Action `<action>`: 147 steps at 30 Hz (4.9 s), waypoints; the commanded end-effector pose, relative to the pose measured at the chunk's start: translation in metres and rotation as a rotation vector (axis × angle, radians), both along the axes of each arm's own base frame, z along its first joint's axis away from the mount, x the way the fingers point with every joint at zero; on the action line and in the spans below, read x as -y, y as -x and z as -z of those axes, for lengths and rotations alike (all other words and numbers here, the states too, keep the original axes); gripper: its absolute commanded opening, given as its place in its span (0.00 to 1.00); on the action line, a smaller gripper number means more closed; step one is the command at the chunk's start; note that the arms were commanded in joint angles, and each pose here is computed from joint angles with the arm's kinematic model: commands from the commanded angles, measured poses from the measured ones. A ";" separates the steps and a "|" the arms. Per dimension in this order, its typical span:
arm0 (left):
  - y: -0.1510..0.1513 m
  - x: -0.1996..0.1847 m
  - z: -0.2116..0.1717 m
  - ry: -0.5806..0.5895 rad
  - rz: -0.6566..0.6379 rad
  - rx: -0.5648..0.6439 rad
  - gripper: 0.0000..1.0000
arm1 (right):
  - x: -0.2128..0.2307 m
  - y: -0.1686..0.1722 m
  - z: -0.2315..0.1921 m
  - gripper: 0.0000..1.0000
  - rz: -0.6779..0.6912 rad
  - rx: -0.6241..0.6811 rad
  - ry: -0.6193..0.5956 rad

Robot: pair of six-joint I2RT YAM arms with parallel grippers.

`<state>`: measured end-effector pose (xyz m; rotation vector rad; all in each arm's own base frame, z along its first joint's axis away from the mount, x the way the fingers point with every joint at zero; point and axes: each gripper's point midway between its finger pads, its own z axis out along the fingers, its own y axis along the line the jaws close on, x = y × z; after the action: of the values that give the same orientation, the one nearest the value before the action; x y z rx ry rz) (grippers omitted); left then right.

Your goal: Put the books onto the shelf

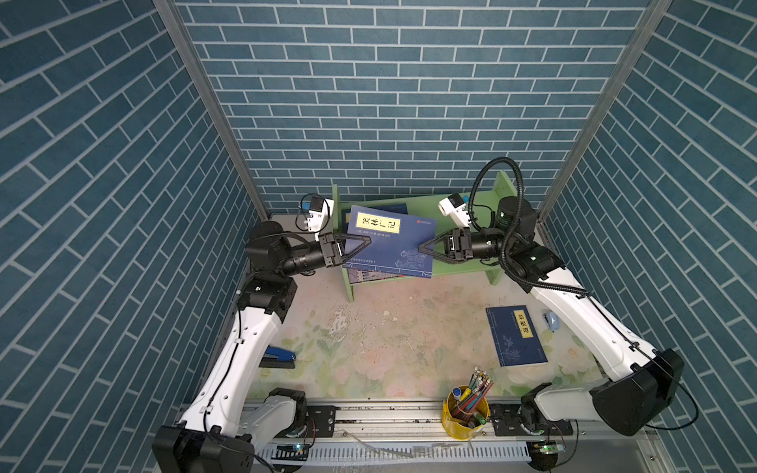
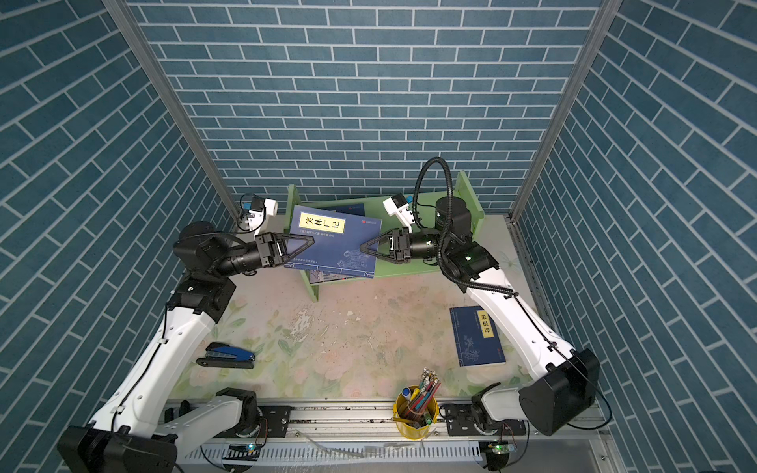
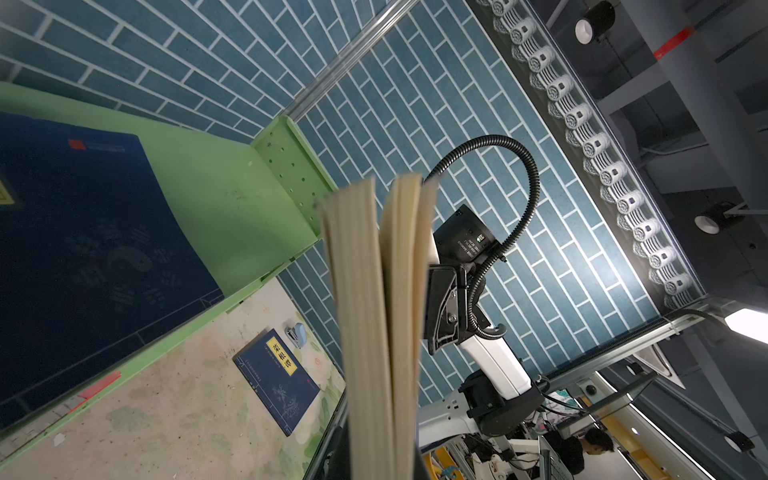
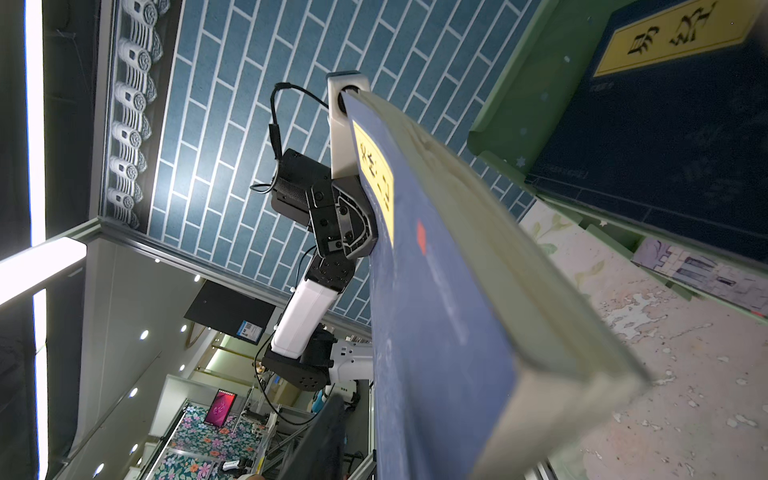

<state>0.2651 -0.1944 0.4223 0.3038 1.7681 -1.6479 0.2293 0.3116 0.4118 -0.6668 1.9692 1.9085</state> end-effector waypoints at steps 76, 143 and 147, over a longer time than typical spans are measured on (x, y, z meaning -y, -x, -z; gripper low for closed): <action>-0.026 -0.041 0.002 -0.217 -0.316 0.078 0.67 | -0.001 -0.044 -0.024 0.00 0.136 -0.042 -0.138; -0.035 -0.051 -0.025 -0.280 -0.356 0.170 0.72 | -0.039 -0.107 0.045 0.00 0.261 -0.196 0.137; -0.035 -0.051 -0.023 -0.282 -0.355 0.169 0.72 | -0.041 -0.108 0.046 0.00 0.265 -0.199 0.138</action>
<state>0.3010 -0.1437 0.4435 0.2148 1.8225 -1.0953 0.3341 0.3488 0.3521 -0.1860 2.2579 1.7657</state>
